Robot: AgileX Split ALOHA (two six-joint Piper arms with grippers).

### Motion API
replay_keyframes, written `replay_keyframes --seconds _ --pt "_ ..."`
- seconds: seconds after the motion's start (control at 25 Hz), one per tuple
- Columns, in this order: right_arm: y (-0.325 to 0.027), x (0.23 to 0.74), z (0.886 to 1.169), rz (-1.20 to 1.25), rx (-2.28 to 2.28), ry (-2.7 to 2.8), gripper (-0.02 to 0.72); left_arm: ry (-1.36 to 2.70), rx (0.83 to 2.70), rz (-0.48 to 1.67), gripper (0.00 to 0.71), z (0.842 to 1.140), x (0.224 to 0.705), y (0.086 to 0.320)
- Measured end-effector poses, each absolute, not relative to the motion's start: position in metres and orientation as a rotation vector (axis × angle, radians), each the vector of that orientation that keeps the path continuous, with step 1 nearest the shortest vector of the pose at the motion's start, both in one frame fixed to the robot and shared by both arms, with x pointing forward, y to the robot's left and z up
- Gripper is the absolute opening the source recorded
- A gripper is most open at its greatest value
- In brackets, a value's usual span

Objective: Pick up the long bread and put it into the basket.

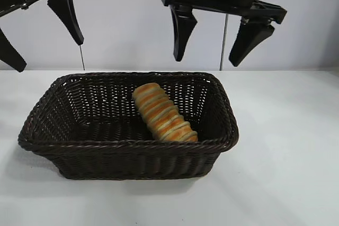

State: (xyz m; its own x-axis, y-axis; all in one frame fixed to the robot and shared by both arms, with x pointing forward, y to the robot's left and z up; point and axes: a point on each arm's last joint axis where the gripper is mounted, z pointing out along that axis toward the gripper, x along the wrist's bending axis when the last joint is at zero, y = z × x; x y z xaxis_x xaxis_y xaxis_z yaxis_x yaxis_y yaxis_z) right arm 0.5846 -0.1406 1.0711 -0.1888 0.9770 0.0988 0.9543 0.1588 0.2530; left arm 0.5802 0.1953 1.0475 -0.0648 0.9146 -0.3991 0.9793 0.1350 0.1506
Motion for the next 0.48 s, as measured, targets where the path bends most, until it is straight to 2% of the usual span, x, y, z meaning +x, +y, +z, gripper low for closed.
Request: replay_keyframes --seconds 0.16,0.48 --pt "-0.149 0.581 1.081 0.401 1.954 2.285 0.645 2.024 1.821 -0.222 0.668 1.048 0.58 0.195" --pt "-0.161 0.584 1.081 0.351 1.984 2.248 0.645 2.024 1.821 -0.222 0.668 1.048 0.58 0.195"
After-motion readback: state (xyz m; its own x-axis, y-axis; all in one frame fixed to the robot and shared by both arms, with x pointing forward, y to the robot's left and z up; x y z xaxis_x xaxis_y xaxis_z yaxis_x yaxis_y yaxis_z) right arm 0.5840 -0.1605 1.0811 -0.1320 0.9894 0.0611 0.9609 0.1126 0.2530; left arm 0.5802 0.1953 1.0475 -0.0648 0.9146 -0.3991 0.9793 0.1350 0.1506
